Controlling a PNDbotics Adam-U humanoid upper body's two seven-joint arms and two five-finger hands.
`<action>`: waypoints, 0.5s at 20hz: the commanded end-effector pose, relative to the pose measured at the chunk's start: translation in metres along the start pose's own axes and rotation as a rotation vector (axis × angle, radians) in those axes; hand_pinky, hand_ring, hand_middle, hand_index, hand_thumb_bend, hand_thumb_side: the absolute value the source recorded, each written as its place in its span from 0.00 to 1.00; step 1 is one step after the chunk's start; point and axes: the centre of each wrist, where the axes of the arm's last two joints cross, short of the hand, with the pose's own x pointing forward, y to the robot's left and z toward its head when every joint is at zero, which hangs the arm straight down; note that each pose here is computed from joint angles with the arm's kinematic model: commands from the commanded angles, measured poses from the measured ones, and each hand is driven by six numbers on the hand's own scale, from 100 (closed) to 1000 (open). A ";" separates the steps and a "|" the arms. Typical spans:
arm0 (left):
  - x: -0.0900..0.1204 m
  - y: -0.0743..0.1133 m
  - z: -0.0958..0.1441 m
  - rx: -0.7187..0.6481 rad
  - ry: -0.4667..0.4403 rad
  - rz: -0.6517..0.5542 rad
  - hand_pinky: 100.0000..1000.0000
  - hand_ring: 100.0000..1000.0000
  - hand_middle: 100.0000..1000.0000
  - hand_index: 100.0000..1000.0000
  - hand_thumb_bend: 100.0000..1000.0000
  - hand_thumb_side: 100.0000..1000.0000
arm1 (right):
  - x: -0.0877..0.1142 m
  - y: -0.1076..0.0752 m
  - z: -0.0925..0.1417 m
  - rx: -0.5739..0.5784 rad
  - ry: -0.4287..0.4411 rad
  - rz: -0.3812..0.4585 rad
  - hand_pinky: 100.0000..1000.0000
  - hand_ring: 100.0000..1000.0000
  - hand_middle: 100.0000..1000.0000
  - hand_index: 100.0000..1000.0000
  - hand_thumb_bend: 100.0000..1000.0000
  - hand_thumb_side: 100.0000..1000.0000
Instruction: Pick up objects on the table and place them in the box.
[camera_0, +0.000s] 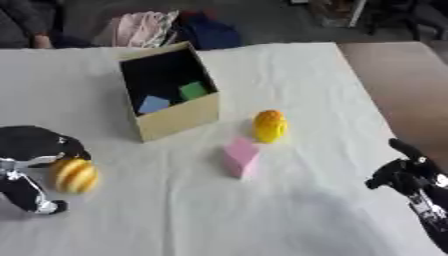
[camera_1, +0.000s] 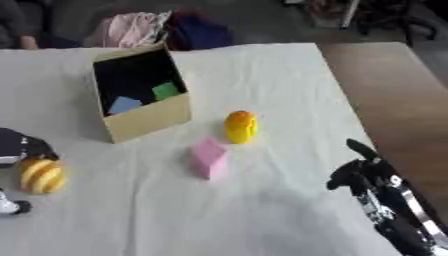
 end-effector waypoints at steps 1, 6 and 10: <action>-0.007 0.004 0.004 0.045 0.025 -0.013 0.72 0.65 0.67 0.79 0.21 0.33 | 0.006 -0.004 -0.001 -0.006 -0.015 0.020 0.63 0.53 0.53 0.96 0.00 0.49; -0.009 0.014 0.008 0.107 0.013 0.008 0.61 0.51 0.51 0.66 0.07 0.27 | 0.005 -0.004 0.000 -0.008 -0.012 0.020 0.63 0.53 0.53 0.96 0.00 0.49; -0.010 0.045 0.025 0.176 0.007 -0.009 0.61 0.50 0.49 0.65 0.05 0.26 | 0.005 -0.004 0.001 -0.011 -0.008 0.020 0.63 0.53 0.53 0.96 0.00 0.50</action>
